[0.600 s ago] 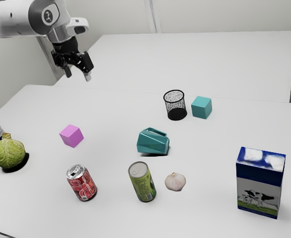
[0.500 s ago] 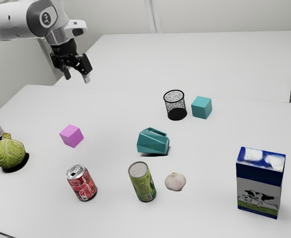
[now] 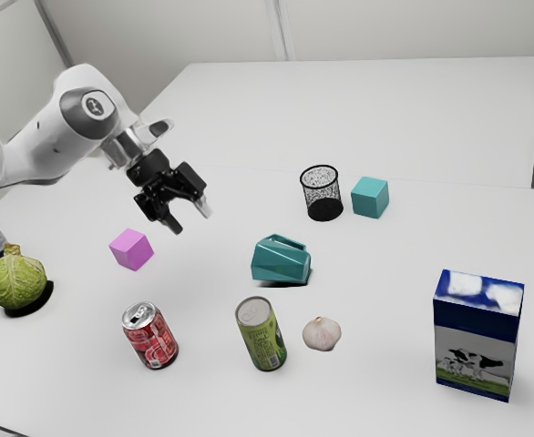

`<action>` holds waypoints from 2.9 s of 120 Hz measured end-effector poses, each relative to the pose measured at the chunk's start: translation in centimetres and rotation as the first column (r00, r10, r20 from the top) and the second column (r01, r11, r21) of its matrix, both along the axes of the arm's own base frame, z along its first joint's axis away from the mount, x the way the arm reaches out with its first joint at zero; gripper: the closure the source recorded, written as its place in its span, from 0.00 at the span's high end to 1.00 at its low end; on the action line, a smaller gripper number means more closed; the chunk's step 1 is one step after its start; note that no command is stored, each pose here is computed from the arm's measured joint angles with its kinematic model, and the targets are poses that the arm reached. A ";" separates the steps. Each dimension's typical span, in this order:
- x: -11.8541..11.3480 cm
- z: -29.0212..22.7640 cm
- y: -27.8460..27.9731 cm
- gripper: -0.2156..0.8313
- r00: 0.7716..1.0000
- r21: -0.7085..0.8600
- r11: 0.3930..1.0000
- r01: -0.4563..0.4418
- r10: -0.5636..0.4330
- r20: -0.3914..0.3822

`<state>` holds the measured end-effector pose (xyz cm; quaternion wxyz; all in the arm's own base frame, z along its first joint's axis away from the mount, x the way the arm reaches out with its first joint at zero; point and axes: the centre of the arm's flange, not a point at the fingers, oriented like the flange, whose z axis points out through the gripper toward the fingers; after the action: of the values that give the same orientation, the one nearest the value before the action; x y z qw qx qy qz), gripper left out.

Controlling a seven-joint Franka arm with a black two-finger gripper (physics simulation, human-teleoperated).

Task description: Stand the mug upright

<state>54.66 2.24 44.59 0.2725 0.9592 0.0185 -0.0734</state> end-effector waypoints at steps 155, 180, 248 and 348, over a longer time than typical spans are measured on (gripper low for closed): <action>7.6 -14.5 -7.5 0.24 0.999 -0.291 0.955 -0.052 0.052 -0.007; 7.8 -13.8 -7.7 0.11 0.999 -0.290 0.956 -0.051 0.053 0.001; 6.4 -4.1 -7.0 0.05 0.986 0.023 0.995 0.093 -0.095 0.136; 2.9 -7.1 -9.0 0.05 0.966 0.605 0.773 0.190 -0.257 0.025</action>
<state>57.53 -6.74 37.47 -0.0535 0.9937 -0.0883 -0.0446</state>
